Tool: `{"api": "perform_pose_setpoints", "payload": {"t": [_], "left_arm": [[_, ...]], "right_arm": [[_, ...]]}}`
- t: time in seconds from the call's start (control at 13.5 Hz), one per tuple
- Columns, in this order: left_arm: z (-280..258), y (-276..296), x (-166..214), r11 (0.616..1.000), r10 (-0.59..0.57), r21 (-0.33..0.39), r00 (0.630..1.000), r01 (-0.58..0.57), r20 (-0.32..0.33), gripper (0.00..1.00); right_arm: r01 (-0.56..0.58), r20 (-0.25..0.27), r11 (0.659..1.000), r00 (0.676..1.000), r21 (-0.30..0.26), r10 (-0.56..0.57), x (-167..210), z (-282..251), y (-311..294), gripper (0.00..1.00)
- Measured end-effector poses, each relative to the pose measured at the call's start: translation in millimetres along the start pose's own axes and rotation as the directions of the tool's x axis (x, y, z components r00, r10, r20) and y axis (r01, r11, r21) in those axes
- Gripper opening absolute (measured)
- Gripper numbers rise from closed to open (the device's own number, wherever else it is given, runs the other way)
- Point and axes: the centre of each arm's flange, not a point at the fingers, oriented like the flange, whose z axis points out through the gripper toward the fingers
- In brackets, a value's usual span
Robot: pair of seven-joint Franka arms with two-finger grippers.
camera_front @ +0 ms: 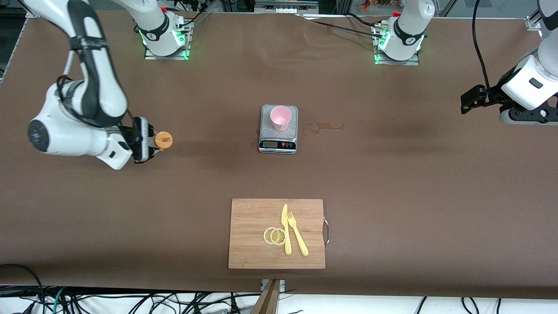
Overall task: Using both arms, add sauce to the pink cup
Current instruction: 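Carry the sauce bottle with the right gripper above the pink cup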
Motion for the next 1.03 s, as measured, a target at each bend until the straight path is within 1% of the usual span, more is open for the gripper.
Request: {"api": "perform_pose_setpoints", "payload": {"t": [0.22, 0.37, 0.44, 0.59, 0.66, 1.03], "left_arm": [[-0.1, -0.1, 0.0, 1.000, 0.000, 0.000, 1.000, 0.000, 0.000, 1.00], [0.0, 0.0, 0.1, 1.000, 0.000, 0.000, 1.000, 0.000, 0.000, 1.00], [0.0, 0.0, 0.1, 1.000, 0.000, 0.000, 1.000, 0.000, 0.000, 1.00], [0.0, -0.1, 0.1, 1.000, 0.000, 0.000, 1.000, 0.000, 0.000, 1.00], [0.0, -0.1, 0.1, 1.000, 0.000, 0.000, 1.000, 0.000, 0.000, 1.00], [0.2, -2.2, 0.2, 1.000, -0.004, 0.000, 1.000, 0.004, 0.000, 1.00]], "right_arm": [[-0.033, 0.160, 0.999, 0.986, -0.035, 0.038, 82.0, 4.5, -17.4, 0.39], [-0.043, 0.244, 0.997, 0.968, -0.067, 0.058, 135.0, 16.6, -35.3, 0.39], [-0.050, 0.280, 0.995, 0.957, -0.085, 0.072, 155.0, 23.1, -44.1, 0.39], [-0.069, 0.341, 0.991, 0.934, -0.117, 0.105, 187.0, 36.9, -61.5, 0.39], [-0.075, 0.362, 0.989, 0.925, -0.126, 0.116, 199.1, 43.1, -69.2, 0.39], [-0.099, 0.474, 0.983, 0.866, -0.151, 0.160, 267.9, 77.5, -107.5, 0.39]]}}
